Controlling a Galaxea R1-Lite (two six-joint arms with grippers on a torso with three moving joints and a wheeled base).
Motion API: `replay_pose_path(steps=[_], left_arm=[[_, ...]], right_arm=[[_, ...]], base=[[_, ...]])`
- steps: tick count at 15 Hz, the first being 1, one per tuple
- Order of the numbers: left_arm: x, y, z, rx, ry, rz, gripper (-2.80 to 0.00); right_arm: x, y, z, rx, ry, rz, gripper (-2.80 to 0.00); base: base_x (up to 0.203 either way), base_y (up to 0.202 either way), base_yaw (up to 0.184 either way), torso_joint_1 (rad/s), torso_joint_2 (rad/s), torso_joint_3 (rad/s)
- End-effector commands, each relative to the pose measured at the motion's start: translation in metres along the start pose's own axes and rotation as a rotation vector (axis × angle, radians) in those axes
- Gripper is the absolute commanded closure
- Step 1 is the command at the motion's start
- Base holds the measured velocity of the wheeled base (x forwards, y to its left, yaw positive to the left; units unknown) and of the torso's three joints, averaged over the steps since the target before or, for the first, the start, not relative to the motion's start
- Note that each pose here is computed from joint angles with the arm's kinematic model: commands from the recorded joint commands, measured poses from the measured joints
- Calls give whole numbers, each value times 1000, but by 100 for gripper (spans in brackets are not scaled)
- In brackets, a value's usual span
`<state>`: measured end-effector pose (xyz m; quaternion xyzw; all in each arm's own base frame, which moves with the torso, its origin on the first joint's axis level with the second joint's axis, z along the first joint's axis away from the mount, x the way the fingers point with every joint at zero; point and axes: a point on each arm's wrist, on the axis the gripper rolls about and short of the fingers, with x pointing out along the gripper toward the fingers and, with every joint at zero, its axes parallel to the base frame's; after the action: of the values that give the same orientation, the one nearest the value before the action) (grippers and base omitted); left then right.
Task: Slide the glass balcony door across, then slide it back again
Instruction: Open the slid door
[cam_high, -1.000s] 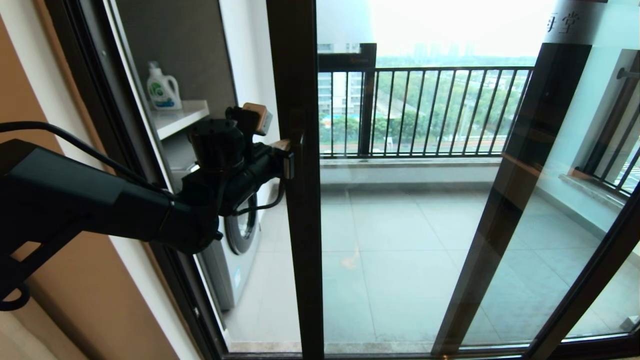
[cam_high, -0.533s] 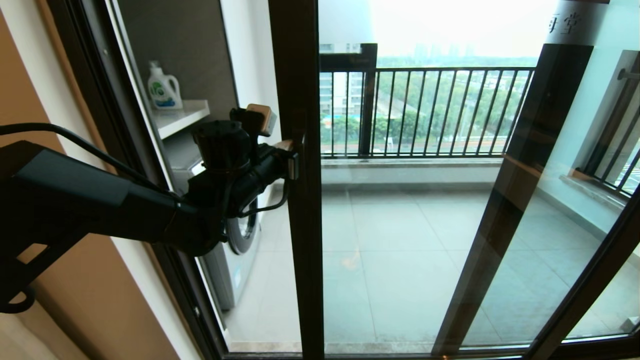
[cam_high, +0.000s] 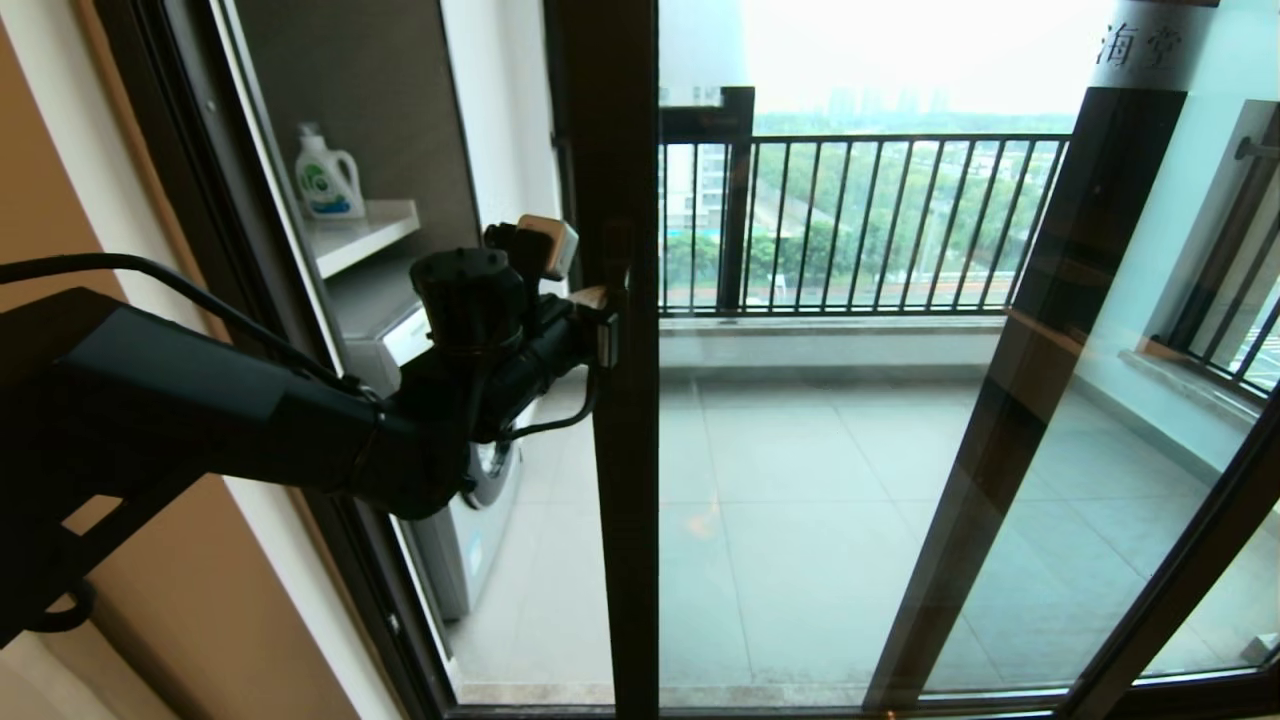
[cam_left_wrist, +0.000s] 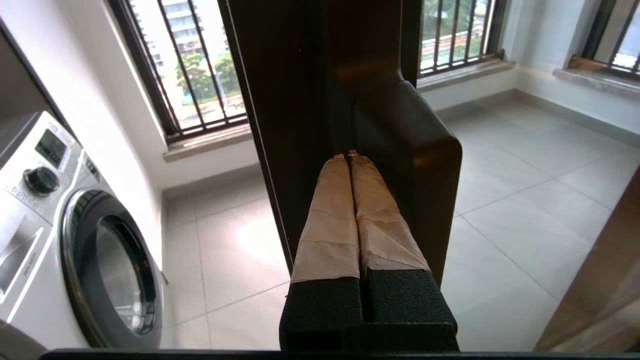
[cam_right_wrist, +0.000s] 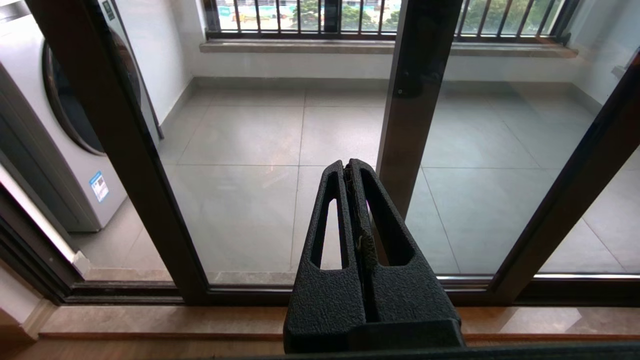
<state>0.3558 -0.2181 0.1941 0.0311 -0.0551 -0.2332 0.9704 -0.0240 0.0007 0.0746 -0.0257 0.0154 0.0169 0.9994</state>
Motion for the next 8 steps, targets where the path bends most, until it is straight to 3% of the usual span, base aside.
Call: replay_pose_path(steps=[1, 4, 6, 8], left_arm=[[1, -2, 1, 0, -9, -1, 0], [7, 2, 3, 23, -26, 40, 0], [-2, 15, -2, 30, 10, 86, 0], [-25, 38, 6, 24, 24, 134, 0]], right_arm=[[0, 0, 0, 0, 0, 1, 0], [0, 0, 0, 0, 0, 1, 0], [0, 0, 0, 0, 0, 1, 0], [0, 0, 0, 0, 0, 1, 0]], base=[[0, 0, 0, 0, 0, 0], [0, 0, 0, 0, 0, 0], [0, 0, 0, 0, 0, 0], [0, 0, 0, 0, 0, 0]])
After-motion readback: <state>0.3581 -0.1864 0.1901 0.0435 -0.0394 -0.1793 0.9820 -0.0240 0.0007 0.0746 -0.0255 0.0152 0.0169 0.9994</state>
